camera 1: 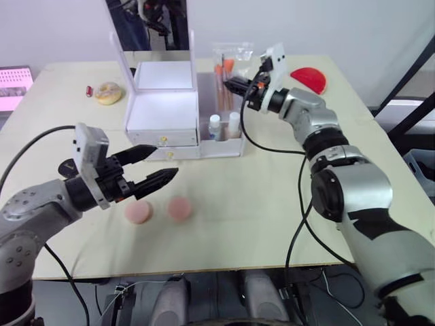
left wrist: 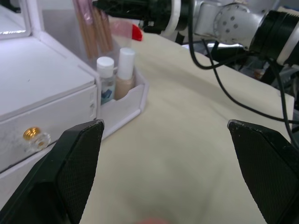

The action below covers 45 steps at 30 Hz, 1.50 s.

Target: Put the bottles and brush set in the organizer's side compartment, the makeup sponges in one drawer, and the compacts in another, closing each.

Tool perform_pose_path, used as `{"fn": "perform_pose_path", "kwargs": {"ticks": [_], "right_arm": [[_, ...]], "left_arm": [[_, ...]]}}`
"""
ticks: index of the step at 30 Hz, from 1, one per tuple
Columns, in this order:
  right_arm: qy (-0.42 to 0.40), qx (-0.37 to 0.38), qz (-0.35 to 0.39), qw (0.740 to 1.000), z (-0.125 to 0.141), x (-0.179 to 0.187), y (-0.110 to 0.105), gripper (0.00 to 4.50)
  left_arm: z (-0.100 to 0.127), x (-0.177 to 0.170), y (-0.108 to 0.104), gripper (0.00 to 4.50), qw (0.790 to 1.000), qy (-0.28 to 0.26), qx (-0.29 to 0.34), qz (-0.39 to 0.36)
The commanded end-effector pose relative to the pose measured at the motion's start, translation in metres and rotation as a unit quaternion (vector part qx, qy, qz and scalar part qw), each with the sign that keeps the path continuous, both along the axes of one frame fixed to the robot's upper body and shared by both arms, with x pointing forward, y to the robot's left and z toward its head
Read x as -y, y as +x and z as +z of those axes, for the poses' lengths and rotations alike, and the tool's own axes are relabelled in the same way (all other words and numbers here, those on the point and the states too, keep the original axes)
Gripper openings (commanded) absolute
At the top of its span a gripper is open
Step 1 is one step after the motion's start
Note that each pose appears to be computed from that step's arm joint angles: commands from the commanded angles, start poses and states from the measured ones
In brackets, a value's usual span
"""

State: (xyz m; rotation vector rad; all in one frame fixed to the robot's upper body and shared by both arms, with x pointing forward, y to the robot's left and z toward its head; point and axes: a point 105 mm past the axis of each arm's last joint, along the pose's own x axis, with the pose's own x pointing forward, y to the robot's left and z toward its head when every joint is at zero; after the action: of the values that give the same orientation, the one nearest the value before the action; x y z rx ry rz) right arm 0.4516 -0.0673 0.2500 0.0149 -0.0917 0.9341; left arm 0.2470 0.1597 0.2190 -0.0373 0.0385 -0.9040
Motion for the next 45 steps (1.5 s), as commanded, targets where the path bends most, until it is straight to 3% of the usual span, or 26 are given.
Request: {"fn": "perform_pose_path", "kwargs": {"ticks": [1,7,20,24,26,30,33,36,40,45], "right_arm": [[0.003,0.034,0.006,0.999,0.021,-0.009,-0.001,1.4],[0.008,0.029,-0.002,1.0,0.022,-0.012,0.0,4.46],[0.007,0.068,0.015,0.998,0.053,0.008,-0.007,4.46],[0.006,0.088,0.067,0.994,0.073,0.029,-0.031,4.46],[-0.013,0.086,0.088,0.992,0.071,0.053,-0.058,4.46],[-0.062,0.053,0.116,0.99,0.046,0.097,-0.123,4.46],[-0.077,0.033,0.099,0.992,0.03,0.121,-0.153,4.46],[-0.105,0.01,0.058,0.993,0.011,0.145,-0.173,4.46],[-0.161,-0.02,-0.049,0.985,-0.029,0.197,-0.185,4.46],[-0.133,-0.04,-0.127,0.982,-0.056,0.238,-0.203,4.46]], "left_arm": [[0.011,0.0,-0.004,4.5,1.0,0.001,0.026,0.002],[0.01,0.0,-0.004,4.5,1.0,0.002,0.023,0.002],[0.01,-0.002,-0.003,4.5,1.0,0.004,0.019,0.001],[0.007,-0.017,-0.001,4.5,0.999,0.015,0.014,0.026],[0.004,-0.033,0.001,4.5,0.998,0.024,0.005,0.055],[-0.005,-0.074,0.002,4.5,0.992,0.039,-0.001,0.119],[-0.009,-0.104,0.001,4.5,0.985,0.05,-0.001,0.166],[-0.012,-0.137,-0.003,4.5,0.976,0.061,-0.005,0.21],[-0.03,-0.199,-0.014,4.5,0.953,0.099,-0.02,0.285],[-0.055,-0.262,-0.026,4.5,0.92,0.131,-0.026,0.369]]}}
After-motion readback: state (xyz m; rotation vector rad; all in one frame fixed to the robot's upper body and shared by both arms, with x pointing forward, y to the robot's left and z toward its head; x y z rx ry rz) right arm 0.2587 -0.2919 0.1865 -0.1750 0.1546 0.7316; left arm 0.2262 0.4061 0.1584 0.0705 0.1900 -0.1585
